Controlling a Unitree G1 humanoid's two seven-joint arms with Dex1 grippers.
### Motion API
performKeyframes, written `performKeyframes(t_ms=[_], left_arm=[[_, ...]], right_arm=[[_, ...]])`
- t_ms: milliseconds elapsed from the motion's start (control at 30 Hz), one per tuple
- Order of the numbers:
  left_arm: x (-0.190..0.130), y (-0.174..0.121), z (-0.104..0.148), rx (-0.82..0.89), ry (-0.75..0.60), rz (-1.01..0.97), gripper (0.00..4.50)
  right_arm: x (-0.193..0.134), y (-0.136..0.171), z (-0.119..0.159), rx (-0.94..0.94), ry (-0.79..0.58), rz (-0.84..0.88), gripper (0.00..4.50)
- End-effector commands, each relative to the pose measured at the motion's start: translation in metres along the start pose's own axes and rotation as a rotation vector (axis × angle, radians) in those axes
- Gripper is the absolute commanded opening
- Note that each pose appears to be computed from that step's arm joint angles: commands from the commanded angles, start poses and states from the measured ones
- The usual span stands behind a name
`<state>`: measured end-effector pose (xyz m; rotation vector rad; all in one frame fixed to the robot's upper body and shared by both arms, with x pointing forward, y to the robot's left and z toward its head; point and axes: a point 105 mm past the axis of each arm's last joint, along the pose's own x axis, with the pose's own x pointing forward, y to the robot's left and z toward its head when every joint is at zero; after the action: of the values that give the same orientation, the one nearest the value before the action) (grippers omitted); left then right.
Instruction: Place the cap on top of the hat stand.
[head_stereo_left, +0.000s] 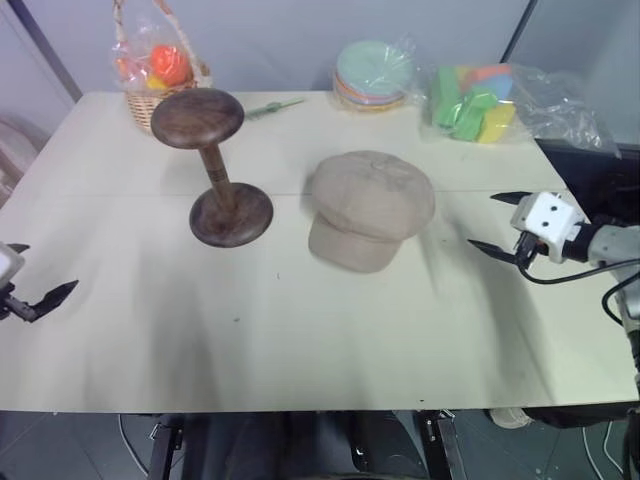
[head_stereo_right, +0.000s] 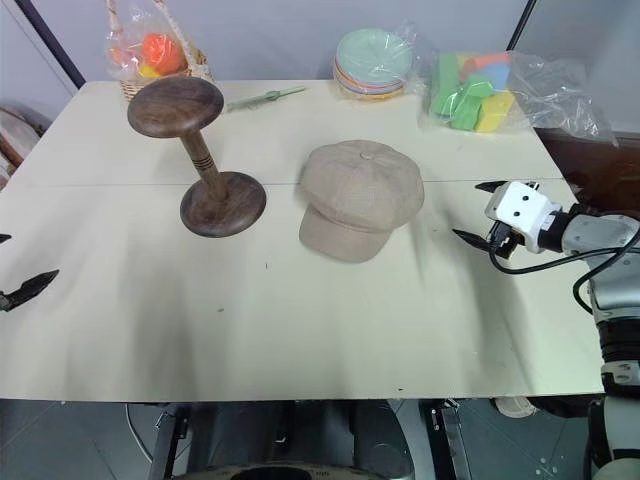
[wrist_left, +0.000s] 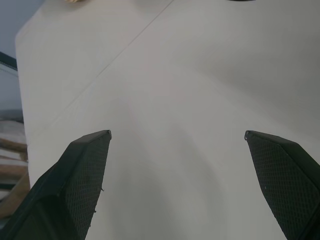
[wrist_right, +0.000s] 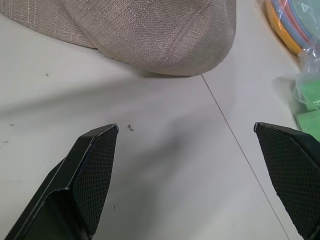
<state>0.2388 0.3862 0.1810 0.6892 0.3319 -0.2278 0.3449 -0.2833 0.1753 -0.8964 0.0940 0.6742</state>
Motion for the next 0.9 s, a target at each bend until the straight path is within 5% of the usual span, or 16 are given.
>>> performKeyframes(t_ms=[33,300,467,667,900], left_arm=[[-0.006,0.005,0.013,0.008,-0.050,0.016,4.50],[0.003,0.004,0.034,-0.068,-0.127,-0.023,4.50],[-0.005,-0.032,0.105,-0.181,-0.334,-0.371,4.50],[-0.019,-0.090,0.153,-0.157,-0.403,-0.769,4.50],[-0.016,-0.126,0.163,-0.070,-0.388,-1.016,4.50]], right_arm=[[-0.003,-0.008,0.006,-0.030,-0.018,-0.027,4.46],[-0.007,-0.008,0.005,-0.024,0.008,-0.043,4.46],[-0.001,-0.015,0.048,-0.108,-0.044,-0.110,4.46],[0.017,0.046,0.098,-0.197,-0.091,-0.025,4.46],[0.049,0.124,0.105,-0.158,-0.070,0.032,4.46]])
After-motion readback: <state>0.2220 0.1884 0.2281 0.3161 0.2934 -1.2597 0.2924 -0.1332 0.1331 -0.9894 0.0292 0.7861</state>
